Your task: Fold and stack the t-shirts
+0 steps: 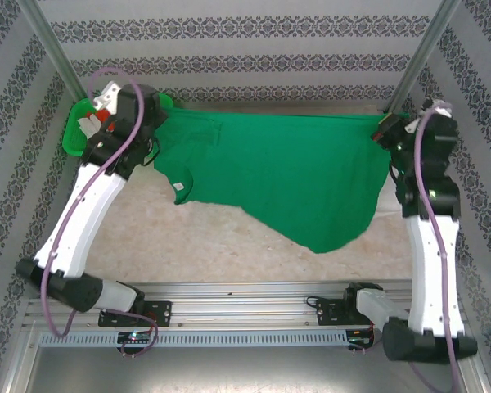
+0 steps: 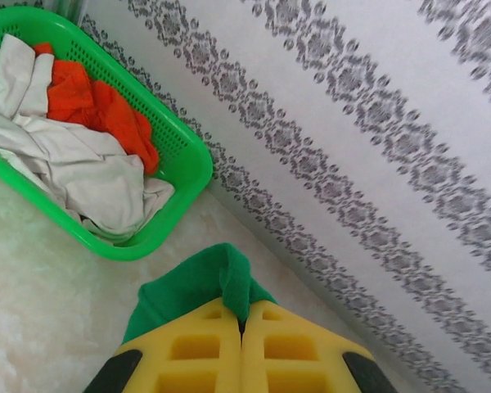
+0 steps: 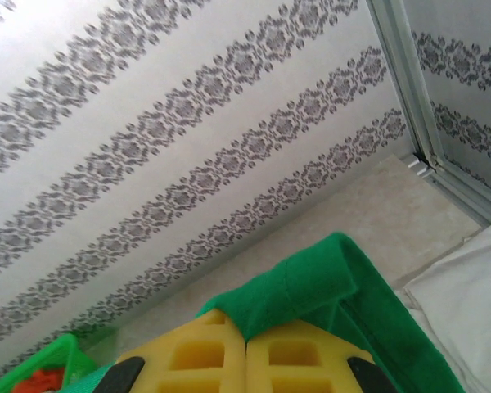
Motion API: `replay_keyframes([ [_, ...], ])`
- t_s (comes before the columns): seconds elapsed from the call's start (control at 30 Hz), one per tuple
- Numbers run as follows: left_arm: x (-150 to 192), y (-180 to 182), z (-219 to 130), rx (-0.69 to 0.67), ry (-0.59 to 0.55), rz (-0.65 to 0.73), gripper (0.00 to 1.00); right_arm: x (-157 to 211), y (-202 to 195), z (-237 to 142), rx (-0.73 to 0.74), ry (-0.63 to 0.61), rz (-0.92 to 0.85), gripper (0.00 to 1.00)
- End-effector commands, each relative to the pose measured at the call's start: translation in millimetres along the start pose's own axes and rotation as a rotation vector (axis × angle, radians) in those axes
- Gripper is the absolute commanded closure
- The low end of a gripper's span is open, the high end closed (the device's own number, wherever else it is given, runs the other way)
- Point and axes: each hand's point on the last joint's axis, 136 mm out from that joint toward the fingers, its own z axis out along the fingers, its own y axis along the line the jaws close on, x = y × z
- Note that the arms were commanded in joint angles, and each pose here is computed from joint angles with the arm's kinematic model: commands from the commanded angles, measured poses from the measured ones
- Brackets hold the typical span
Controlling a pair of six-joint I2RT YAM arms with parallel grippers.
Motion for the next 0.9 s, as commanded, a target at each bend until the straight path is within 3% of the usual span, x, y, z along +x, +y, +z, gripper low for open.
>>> replay_keyframes([
  [0.0,-14,5,44,-0.061,-0.042,0.044,1.0,-26,2,35,0.018,-0.086,-0.043,1.0],
  [0.2,-18,-16,123,-0.056,0.005,0.019,1.0,-27,22,116,-0.014,-0.033,-0.067,1.0],
  [0.37,-57,-61,150,0.033,-0.035,0.007,1.0,-56,71,159,-0.107,-0.03,-0.084,1.0],
  [0.47,-91,-83,141,0.157,-0.106,-0.087,1.0,-91,104,155,-0.194,-0.088,-0.063,1.0],
  [0.67,-149,-95,92,0.289,-0.207,-0.204,1.0,-153,154,104,-0.335,-0.225,-0.07,1.0],
  [0.87,-162,-91,45,0.311,-0.197,-0.147,1.0,-138,139,71,-0.297,-0.186,-0.106,1.0],
])
